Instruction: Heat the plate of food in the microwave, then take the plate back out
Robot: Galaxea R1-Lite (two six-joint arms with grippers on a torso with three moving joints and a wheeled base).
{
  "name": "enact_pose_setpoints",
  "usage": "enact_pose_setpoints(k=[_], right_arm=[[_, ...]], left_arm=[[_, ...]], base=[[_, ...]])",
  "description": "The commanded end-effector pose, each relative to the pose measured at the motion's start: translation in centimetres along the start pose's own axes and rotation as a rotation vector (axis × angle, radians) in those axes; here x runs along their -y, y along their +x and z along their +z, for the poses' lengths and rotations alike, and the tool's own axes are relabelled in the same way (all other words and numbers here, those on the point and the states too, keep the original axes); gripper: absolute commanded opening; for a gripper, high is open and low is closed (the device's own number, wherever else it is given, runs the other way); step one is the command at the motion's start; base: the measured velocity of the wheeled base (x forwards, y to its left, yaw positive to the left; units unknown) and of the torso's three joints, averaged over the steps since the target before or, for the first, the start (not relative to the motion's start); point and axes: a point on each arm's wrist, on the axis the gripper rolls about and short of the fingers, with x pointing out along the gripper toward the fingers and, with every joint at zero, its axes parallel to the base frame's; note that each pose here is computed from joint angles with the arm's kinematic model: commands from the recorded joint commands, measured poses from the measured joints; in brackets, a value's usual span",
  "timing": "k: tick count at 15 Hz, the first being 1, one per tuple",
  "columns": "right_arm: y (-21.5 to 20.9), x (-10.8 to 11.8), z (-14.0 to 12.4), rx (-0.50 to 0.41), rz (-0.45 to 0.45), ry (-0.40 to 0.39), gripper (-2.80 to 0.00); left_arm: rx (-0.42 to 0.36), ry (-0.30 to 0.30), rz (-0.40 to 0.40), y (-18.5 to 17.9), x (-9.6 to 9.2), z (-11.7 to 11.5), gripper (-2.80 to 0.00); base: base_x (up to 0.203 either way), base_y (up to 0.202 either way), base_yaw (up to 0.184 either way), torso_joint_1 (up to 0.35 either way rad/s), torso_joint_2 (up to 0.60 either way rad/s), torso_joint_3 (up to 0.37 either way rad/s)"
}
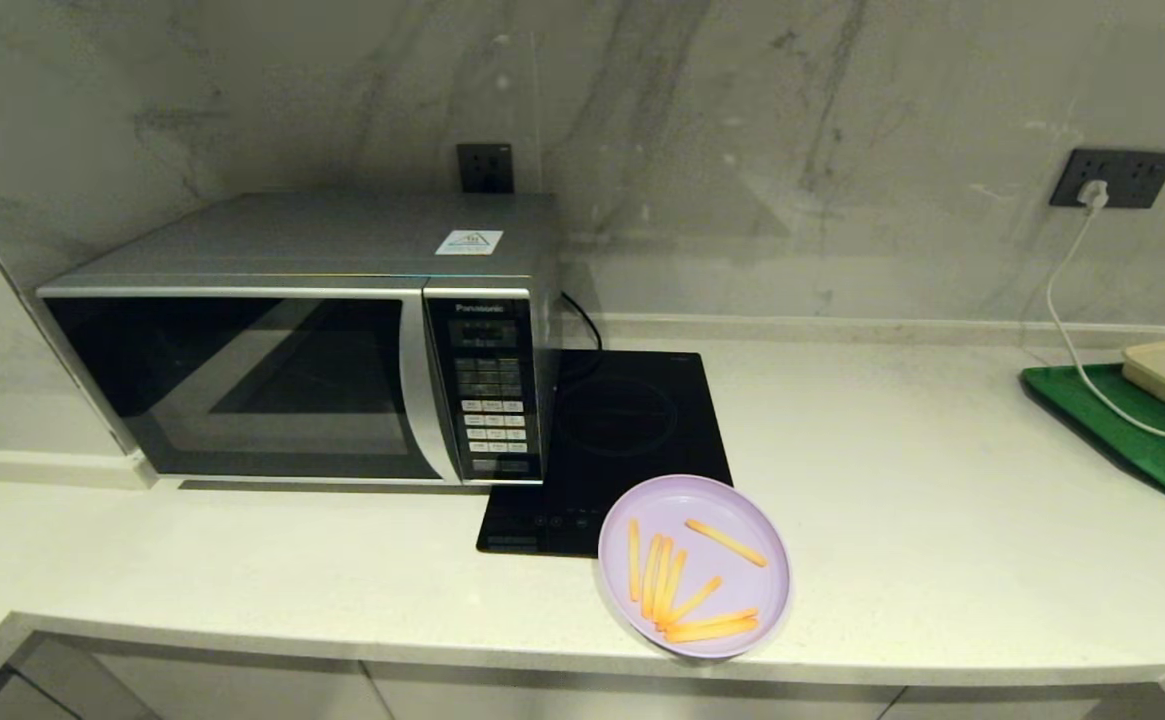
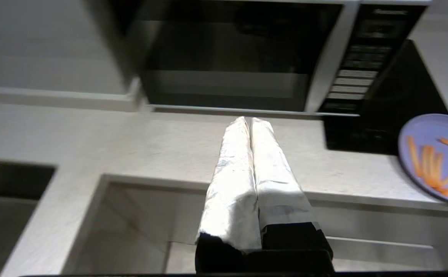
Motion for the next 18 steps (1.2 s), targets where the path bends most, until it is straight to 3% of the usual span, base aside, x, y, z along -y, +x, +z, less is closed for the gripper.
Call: enact_pose_setpoints(k=[1, 3, 7, 10, 14, 15, 16, 18], right_arm=[[0.0, 0.0, 0.0, -0.002, 0.000, 0.000, -2.80], [0.0, 0.0, 0.0, -0.002, 0.000, 0.000, -2.80], [0.0, 0.0, 0.0, -0.002, 0.000, 0.000, -2.80], [0.0, 0.0, 0.0, -0.002, -0.001, 0.000, -2.80], [0.0, 0.0, 0.0, -0.002, 0.000, 0.000, -2.80], [0.0, 0.0, 0.0, -0.002, 0.000, 0.000, -2.80], [0.0, 0.0, 0.0, -0.002, -0.001, 0.000, -2.80], [0.0, 0.0, 0.0, -0.002, 0.000, 0.000, -2.80]], left_arm=[[0.124, -0.039, 0.090, -6.5, -1.9, -3.0, -2.80], [0.121, -0.044, 0.183, -9.1, -1.8, -5.6, -2.80], [0.150, -0.029, 0.122, -10.9, -1.1, -12.0, -2.80], [0.140, 0.011, -0.017, -7.5, -0.4, -16.5, -2.80], [0.185, 0.044, -0.036, -0.4, 0.1, -21.9, -2.80], [0.161, 0.049, -0.036, 0.6, 0.2, -23.4, -2.80], [0.151, 0.052, -0.041, 1.0, 0.2, -24.1, -2.80], [0.206, 0.065, -0.062, 0.8, 0.3, -23.5, -2.80]], base=[[0.000, 0.000, 0.000, 0.000, 0.00, 0.000], [0.000, 0.000, 0.000, 0.000, 0.00, 0.000], [0.000, 0.000, 0.000, 0.000, 0.00, 0.000], [0.000, 0.000, 0.000, 0.000, 0.00, 0.000], [0.000, 0.000, 0.000, 0.000, 0.00, 0.000], [0.000, 0.000, 0.000, 0.000, 0.00, 0.000], [0.000, 0.000, 0.000, 0.000, 0.00, 0.000], [0.000, 0.000, 0.000, 0.000, 0.00, 0.000]])
